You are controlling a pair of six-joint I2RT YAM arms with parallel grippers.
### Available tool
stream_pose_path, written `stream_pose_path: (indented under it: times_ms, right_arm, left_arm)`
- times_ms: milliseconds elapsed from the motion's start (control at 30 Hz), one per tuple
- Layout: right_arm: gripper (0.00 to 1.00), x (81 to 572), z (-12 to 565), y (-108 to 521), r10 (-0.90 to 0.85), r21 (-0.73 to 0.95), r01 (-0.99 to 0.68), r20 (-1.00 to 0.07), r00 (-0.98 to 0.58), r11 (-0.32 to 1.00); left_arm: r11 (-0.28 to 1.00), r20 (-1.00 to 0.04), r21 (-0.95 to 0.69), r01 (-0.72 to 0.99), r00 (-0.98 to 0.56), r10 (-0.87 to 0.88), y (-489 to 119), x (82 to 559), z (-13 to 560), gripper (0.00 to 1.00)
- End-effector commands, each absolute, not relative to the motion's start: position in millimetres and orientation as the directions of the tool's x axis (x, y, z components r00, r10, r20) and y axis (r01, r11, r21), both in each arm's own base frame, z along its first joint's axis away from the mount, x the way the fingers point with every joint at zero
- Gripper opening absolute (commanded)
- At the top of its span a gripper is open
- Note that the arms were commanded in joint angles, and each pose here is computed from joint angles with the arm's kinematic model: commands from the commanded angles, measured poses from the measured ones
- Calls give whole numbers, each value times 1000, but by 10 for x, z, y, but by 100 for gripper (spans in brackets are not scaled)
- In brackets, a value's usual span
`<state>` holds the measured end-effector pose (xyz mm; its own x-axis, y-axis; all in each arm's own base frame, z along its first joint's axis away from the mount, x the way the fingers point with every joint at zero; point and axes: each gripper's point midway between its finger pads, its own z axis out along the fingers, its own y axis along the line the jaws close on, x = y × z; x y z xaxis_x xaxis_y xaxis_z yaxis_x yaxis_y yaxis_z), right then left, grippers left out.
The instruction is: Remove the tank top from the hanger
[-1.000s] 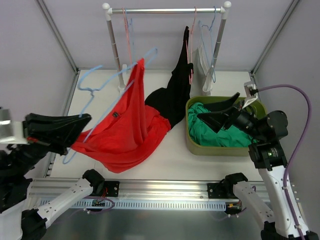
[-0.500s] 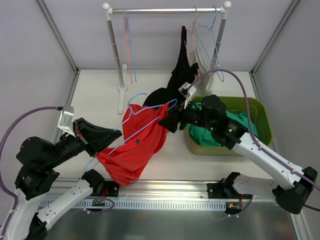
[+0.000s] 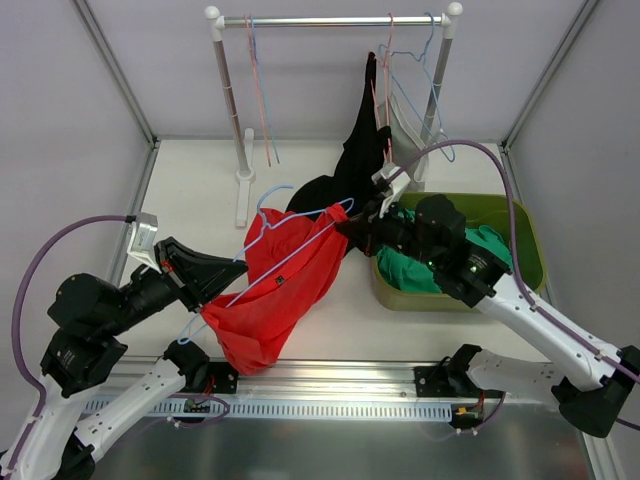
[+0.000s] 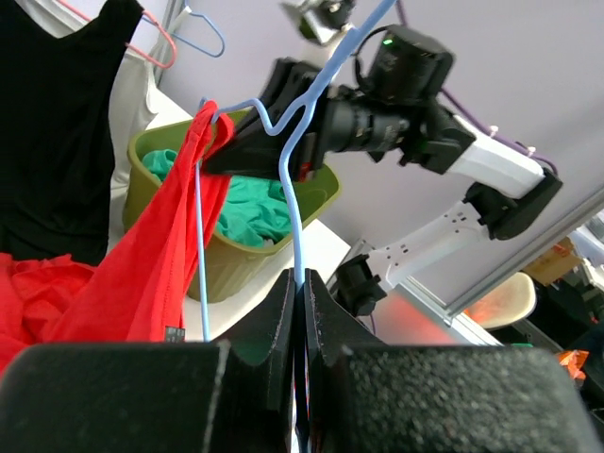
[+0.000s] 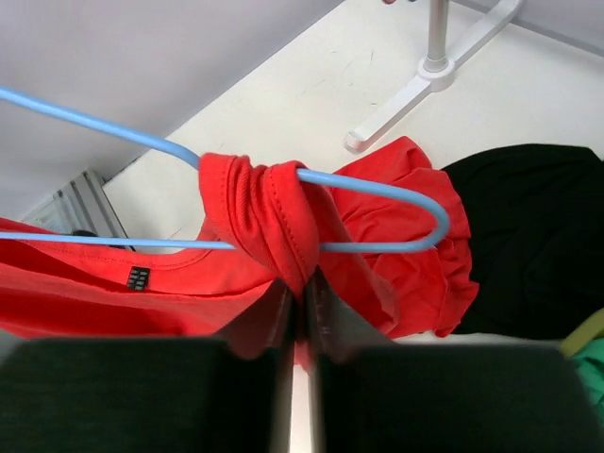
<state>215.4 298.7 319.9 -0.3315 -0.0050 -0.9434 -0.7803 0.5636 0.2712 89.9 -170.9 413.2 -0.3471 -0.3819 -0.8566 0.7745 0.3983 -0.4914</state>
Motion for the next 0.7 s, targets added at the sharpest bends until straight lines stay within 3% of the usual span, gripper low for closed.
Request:
stream_pose_path:
  times_ms: [0, 500, 667]
  right_arm:
    - [3, 2291, 3392, 2731, 40, 212, -734, -969, -245, 645]
    - [0, 2960, 3225, 2210, 92, 272, -526, -935, -343, 806]
    - [0, 2736, 3093, 2484, 66, 359, -637, -898, -435, 682]
  left_arm:
    - [422, -867, -463, 779, -300, -398, -1679, 950, 4163, 0]
    - [374, -877, -450, 811, -322, -357, -1736, 835, 4174, 0]
    - [365, -882, -431, 825, -299, -365, -1758, 852, 4407, 0]
